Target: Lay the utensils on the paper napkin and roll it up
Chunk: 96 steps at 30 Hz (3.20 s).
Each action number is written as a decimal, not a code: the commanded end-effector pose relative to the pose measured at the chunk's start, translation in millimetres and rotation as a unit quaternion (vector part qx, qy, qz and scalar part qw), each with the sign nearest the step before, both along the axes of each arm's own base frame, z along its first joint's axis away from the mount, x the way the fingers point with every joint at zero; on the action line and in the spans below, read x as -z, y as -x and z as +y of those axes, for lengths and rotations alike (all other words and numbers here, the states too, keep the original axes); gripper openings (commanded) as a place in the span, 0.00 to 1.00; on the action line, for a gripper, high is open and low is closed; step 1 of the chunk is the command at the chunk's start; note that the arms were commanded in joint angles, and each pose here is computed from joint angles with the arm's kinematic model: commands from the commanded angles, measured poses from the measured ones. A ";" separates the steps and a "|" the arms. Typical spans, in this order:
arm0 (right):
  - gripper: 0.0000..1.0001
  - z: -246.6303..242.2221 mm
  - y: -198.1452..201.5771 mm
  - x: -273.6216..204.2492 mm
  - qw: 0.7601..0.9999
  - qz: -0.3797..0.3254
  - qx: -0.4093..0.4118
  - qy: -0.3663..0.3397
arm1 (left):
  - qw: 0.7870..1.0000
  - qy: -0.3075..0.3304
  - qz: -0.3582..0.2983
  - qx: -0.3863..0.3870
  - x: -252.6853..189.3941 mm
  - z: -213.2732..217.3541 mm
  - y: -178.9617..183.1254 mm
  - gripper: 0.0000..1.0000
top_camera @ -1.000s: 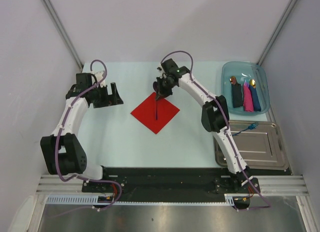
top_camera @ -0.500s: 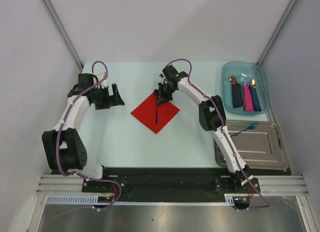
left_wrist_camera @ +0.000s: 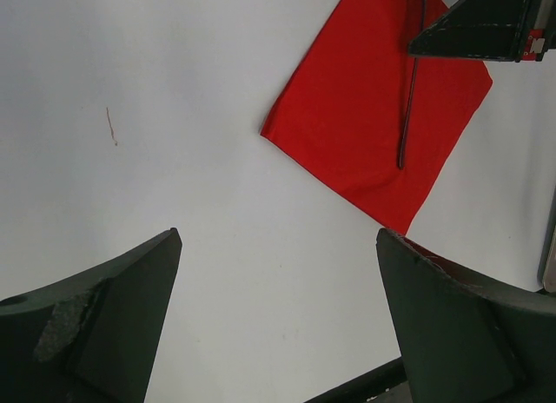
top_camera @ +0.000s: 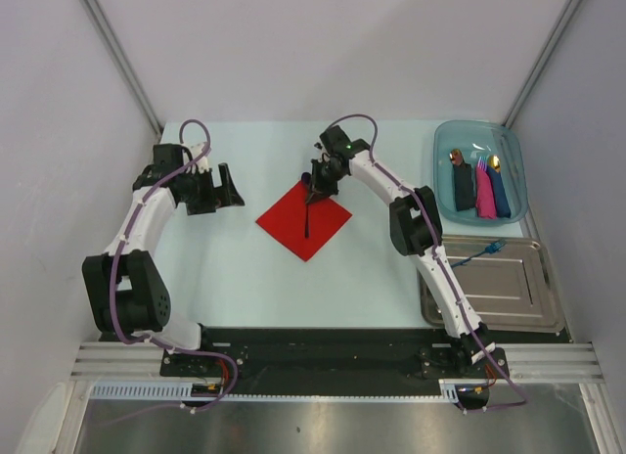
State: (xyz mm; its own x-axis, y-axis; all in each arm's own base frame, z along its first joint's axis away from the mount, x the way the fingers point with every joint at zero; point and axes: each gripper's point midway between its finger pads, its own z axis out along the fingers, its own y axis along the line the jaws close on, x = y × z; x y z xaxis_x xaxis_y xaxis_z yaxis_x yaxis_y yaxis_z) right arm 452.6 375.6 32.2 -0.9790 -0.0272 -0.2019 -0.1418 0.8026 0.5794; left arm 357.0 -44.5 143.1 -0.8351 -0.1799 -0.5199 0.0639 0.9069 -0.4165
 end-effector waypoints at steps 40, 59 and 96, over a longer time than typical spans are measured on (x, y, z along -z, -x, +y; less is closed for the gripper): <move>0.31 -1.4 -27.1 -41.5 0.998 -0.037 0.050 -0.023 | 1.000 0.004 -0.029 -0.008 -20.1 8.9 -21.9 1.00; 0.65 -321.8 86.6 -211.9 0.940 -0.113 0.319 0.044 | 0.984 -0.050 -0.172 0.001 -88.6 -4.3 -20.8 1.00; 0.21 -464.2 174.3 28.0 0.829 0.131 0.457 0.294 | 0.986 -0.120 -0.088 -0.081 -45.7 39.6 -28.3 1.00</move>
